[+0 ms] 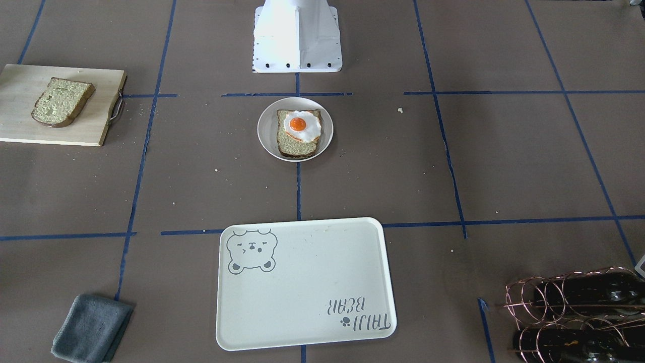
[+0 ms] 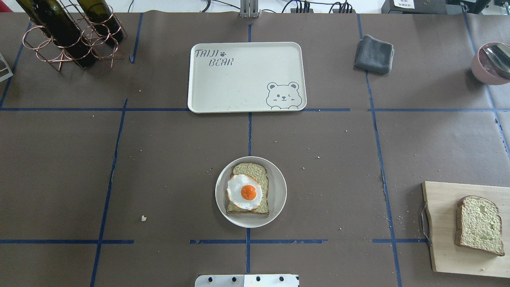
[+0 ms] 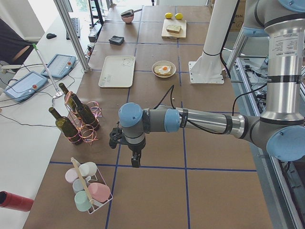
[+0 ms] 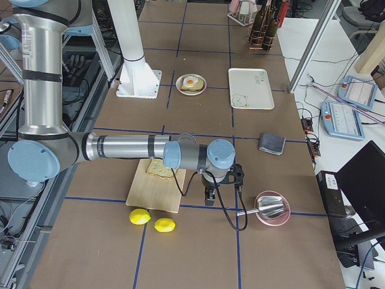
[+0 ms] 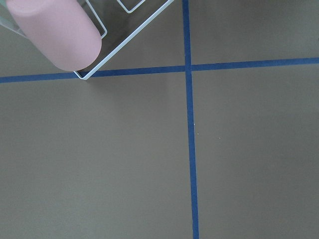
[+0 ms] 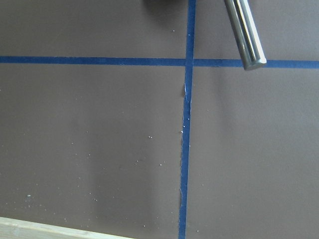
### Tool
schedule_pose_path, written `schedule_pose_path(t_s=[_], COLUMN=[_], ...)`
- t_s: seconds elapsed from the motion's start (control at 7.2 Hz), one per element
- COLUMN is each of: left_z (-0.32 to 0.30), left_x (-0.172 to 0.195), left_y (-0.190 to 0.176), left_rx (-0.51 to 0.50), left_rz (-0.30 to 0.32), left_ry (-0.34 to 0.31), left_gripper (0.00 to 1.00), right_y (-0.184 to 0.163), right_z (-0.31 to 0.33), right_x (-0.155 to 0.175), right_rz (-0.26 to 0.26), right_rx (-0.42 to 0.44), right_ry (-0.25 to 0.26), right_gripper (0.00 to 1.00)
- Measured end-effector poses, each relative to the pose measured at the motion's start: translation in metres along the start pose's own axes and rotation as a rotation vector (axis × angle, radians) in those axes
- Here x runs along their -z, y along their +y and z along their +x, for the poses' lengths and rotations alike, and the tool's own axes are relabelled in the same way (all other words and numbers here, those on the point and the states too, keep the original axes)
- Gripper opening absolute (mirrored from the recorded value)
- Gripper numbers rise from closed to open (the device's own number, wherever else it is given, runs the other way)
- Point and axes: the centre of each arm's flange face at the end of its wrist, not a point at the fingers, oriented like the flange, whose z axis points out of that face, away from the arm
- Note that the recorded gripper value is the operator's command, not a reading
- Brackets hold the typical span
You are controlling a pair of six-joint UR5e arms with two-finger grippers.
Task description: Make sandwich and place on tray
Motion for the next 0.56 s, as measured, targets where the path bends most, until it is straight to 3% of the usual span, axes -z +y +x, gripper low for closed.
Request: schedule_pose_path(t_s=[0.56], left_z=[0.012], left_x=[0.013], left_y=[-0.016], left_rx=[-0.03], left_rz=[0.031], left_ry=[0.0], left_gripper=[1.0], right_y=[-0.005], right_z=[-0.013], right_x=[0.011], right_rz=[0.024], right_rx=[0.025], right_ry=[-0.006], right_gripper=[1.0])
